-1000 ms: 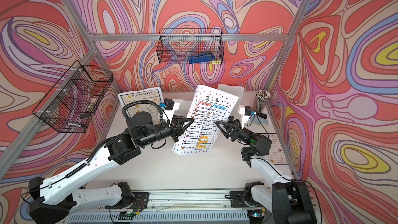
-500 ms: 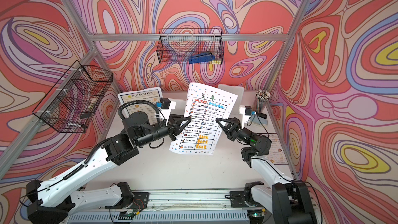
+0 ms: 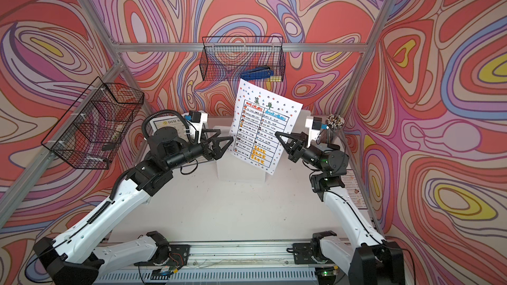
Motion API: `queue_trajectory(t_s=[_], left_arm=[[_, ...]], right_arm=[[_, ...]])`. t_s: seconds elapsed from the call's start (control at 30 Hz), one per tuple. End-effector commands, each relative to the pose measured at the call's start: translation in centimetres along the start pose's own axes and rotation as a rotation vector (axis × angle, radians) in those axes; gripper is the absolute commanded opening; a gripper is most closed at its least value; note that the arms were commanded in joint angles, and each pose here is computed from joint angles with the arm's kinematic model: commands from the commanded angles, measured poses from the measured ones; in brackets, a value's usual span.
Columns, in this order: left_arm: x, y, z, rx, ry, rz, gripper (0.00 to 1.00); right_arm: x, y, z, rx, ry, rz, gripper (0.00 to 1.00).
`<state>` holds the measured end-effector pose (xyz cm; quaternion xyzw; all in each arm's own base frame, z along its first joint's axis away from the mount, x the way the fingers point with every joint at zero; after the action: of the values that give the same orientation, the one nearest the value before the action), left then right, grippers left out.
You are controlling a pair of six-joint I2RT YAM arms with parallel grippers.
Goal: Insert the menus into the narrow rack
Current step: Pick up the menu from the center of the board.
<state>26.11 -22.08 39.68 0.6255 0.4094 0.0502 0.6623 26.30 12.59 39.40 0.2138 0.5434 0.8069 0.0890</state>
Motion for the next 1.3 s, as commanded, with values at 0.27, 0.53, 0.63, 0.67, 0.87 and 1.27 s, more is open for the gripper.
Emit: queue_trajectory(t_s=[0.27,0.53,0.63,0.67,0.87,1.27], left_arm=[[1.3,6.3,0.7,-0.097,-0.164,0.086,0.86],[1.9,6.9,2.9,-0.046,-0.235,0.091,0.86],[1.7,6.7,2.8,-0.040,-0.246,0.096,0.86],[1.7,6.6,2.6,-0.042,-0.246,0.098,0.86],[1.2,6.1,0.6,-0.056,-0.253,0.113,0.86],[0.2,4.0,-5.7,-0.140,-0.238,0.142,0.91]], right_arm=[[0.2,1.4,2.0,0.086,0.101,-0.032,0.00],[1.9,1.2,2.7,0.111,0.163,-0.037,0.00],[3.0,1.0,3.5,0.136,0.197,-0.042,0.00],[3.5,0.9,3.8,0.149,0.210,-0.052,0.00],[6.9,0.7,5.1,0.191,0.265,-0.116,0.00],[10.6,0.0,7.8,0.281,0.295,-0.172,0.00]])
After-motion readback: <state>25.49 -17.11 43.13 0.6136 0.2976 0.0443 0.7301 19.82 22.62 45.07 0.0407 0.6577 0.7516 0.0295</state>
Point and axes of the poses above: each gripper's point midway between its finger pads, its own z axis out along the fingers, its own x axis along the line the jaws close on, y = z × x, the point moved 5 cm from there along -z, back along the fingers, and after that the axes turned 6 degrees about -z, right-handed, at the moved point
